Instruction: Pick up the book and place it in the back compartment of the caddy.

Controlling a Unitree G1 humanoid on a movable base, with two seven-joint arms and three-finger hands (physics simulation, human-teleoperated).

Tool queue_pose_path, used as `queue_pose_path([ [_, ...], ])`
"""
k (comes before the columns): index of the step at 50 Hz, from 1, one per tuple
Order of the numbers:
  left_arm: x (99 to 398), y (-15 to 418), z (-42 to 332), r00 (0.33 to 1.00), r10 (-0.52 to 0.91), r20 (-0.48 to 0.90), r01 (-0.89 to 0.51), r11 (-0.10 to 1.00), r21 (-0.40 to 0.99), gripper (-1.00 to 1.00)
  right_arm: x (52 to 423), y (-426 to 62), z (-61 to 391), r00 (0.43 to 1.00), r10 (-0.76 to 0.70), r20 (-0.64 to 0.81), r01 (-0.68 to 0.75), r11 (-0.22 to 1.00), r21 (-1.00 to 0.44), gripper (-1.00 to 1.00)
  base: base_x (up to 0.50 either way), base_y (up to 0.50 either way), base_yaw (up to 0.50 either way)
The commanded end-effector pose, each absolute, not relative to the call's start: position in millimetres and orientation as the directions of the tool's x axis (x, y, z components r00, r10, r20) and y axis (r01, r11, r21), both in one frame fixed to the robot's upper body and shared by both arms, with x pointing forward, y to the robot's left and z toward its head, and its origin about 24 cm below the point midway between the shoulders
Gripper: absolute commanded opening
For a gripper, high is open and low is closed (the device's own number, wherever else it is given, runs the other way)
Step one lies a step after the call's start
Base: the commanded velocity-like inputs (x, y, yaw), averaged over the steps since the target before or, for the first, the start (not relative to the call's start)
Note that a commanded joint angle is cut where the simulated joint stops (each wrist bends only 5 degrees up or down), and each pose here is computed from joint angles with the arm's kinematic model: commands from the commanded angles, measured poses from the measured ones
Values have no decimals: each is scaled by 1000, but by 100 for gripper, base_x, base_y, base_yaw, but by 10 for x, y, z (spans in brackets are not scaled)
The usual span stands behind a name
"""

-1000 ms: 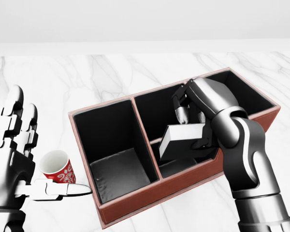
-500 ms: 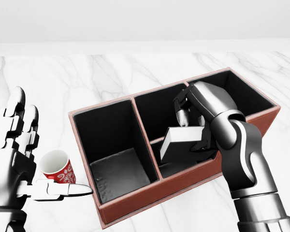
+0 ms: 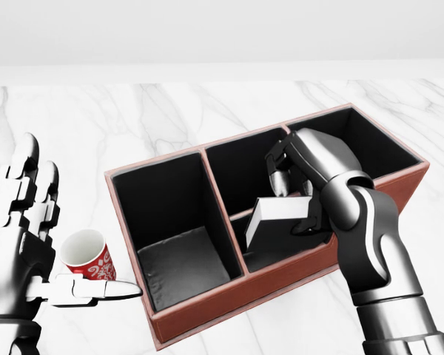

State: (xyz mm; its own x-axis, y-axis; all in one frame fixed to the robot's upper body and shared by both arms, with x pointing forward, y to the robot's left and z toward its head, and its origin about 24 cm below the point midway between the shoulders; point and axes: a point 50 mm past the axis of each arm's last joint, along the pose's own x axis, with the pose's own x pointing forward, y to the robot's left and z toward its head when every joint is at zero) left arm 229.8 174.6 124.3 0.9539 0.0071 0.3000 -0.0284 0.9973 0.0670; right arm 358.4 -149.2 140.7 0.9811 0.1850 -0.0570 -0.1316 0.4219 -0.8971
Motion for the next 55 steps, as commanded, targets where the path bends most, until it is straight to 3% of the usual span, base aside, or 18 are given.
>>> queue_pose_path([
  [1,2300,1746,1229,956,9,294,-31,997,69,100,3594,-1516,1439,986,163,-32,-98,416,-904,-100,0,0,0],
  [55,2296,1741,1233,955,7,295,-31,997,74,100,3792,-1565,1373,993,115,-12,-59,412,-909,-100,0,0,0],
])
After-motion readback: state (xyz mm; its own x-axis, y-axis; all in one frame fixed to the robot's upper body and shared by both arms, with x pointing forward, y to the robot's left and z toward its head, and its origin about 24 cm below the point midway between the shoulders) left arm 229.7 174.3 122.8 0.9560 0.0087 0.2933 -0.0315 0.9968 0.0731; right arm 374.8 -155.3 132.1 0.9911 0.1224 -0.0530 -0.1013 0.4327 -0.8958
